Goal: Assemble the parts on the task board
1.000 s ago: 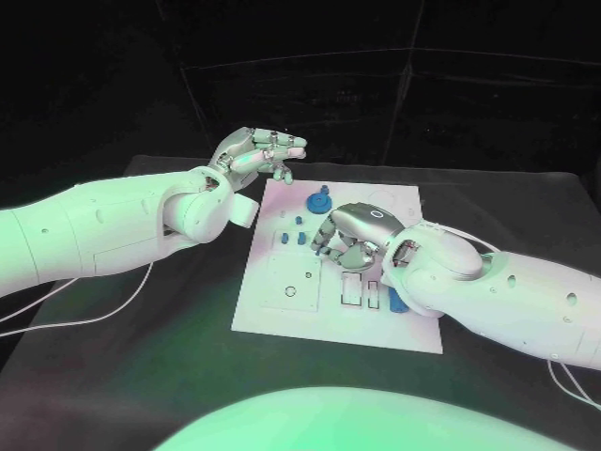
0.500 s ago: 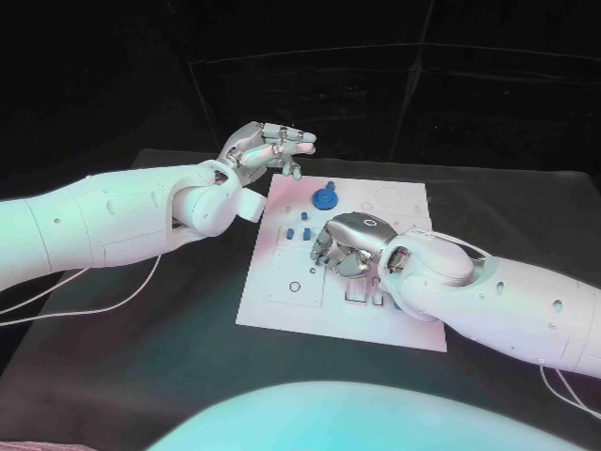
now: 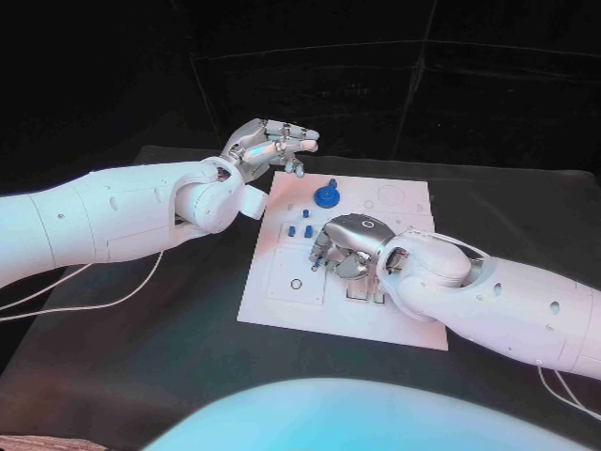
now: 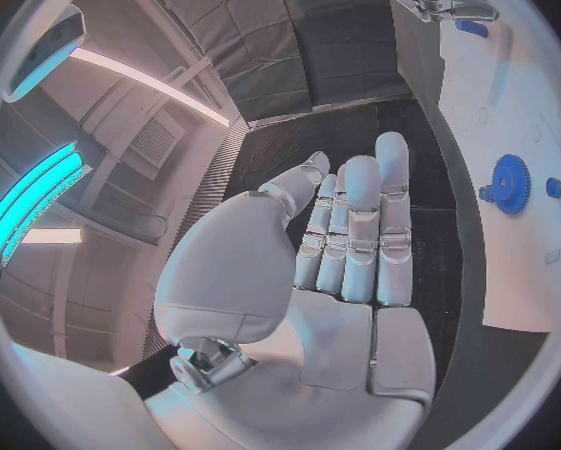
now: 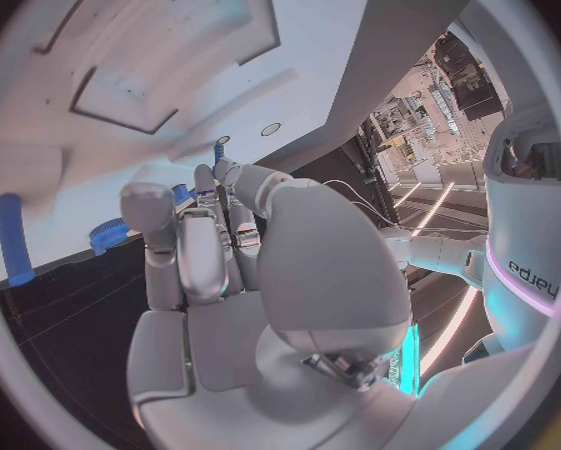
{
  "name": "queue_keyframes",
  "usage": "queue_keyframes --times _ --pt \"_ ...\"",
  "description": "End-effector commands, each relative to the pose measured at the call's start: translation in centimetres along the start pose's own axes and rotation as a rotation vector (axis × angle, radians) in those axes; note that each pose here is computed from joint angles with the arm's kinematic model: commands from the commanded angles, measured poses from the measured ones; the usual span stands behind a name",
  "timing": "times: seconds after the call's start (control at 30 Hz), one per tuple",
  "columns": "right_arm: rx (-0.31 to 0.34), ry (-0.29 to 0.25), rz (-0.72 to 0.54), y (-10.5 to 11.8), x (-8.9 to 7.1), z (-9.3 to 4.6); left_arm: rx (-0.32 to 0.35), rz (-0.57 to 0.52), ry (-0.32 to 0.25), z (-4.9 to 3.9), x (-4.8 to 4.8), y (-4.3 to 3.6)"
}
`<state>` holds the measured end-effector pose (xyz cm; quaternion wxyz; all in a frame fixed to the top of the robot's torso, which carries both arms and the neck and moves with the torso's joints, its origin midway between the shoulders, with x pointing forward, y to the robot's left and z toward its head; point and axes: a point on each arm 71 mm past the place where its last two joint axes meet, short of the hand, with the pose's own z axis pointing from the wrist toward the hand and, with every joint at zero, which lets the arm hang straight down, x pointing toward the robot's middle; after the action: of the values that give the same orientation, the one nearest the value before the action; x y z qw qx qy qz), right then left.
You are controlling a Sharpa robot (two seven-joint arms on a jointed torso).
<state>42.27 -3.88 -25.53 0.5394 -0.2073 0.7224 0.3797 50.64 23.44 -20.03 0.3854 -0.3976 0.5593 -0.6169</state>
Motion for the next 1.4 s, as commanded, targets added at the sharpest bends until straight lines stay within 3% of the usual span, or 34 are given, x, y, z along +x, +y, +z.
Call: queue_keyframes --times 0.03,1.4 --pt "-0.005 0.006 -0.011 0.2 0.0 0.1 0.005 -0.01 0.011 0.09 0.13 -0.14" --pt "-0.006 0.095 -0.033 0.5 1.4 0.2 -0.007 -0.01 0.011 0.09 -0.17 -0.05"
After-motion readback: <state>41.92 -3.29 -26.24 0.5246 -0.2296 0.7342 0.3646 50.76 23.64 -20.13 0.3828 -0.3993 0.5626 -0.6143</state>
